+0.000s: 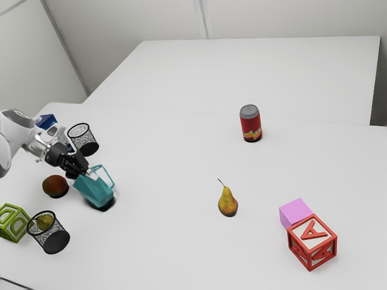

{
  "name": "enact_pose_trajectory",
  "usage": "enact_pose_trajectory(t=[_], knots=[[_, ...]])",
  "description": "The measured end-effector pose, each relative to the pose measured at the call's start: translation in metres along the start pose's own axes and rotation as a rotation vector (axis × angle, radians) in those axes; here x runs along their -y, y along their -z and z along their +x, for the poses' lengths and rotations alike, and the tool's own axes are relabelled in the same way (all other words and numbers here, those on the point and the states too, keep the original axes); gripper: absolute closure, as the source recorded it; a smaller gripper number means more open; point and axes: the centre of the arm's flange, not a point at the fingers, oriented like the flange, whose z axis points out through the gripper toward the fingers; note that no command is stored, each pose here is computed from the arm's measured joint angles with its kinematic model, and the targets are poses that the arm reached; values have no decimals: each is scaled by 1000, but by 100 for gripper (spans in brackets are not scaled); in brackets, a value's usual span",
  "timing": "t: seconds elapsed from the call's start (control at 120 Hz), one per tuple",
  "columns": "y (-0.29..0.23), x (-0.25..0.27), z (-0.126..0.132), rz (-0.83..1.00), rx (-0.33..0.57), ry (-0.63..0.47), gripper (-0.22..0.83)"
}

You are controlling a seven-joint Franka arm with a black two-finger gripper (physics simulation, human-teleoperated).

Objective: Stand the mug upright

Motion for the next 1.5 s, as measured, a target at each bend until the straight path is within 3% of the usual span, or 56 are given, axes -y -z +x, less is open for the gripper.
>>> enact_pose_trajectory(t=[0.367, 0.558, 0.858, 1.2, 1.5], knots=[[4, -35, 4, 45, 8, -30, 79], [0, -69, 14, 177, 35, -33, 79], [-49, -113, 17, 393, 56, 43, 78], [-82, -153, 28, 665, -3, 166, 78], [-112, -178, 36, 775, -142, 265, 78]])
